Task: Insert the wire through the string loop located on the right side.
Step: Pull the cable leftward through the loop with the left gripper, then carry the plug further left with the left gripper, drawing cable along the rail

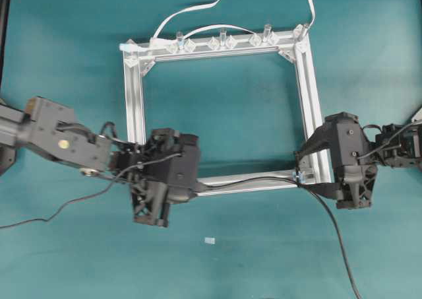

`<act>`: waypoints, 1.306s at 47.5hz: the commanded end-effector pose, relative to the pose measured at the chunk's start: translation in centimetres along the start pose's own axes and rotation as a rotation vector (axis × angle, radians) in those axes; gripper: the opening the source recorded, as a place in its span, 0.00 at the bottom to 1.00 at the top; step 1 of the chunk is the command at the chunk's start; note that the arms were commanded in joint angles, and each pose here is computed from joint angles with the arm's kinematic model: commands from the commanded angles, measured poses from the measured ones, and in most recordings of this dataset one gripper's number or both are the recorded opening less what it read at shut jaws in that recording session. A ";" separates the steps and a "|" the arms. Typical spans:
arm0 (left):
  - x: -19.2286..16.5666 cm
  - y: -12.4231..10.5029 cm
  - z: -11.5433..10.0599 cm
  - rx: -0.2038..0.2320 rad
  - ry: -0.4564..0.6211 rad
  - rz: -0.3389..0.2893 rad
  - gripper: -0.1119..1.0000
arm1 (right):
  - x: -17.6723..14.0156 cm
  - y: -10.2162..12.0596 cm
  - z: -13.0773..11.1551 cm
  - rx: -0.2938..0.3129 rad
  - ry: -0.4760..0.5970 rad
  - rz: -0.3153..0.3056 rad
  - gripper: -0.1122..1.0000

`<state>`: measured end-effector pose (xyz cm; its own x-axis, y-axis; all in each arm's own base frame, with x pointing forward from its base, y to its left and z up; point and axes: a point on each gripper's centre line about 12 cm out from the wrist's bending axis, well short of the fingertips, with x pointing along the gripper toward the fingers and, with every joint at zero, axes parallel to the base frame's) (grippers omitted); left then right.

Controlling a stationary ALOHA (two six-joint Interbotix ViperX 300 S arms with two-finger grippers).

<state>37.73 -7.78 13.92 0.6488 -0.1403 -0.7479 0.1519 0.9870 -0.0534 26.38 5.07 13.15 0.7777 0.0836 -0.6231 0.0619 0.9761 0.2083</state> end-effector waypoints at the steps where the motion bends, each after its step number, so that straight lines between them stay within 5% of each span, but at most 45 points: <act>1: -2.3 -0.5 0.8 -0.001 -0.027 -0.012 0.30 | -0.1 0.2 0.6 -0.004 -0.020 0.007 0.95; 16: -6.2 -0.9 -1.0 0.003 0.010 -0.025 0.30 | -0.1 0.2 0.6 -0.003 -0.024 0.007 0.95; 52: -8.5 -4.2 -8.0 -0.180 0.157 -0.081 0.30 | 0.0 0.4 1.0 0.000 -0.036 0.009 0.95; 62: -8.1 -4.2 -8.4 -0.180 0.174 -0.075 0.30 | 0.0 0.4 1.3 -0.001 -0.040 0.012 0.95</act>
<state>25.44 -9.84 14.38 0.4928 -0.2070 -0.8452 0.0458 0.9761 -0.2123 26.46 5.07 13.23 0.7814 0.0826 -0.6185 0.0610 0.9763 0.2074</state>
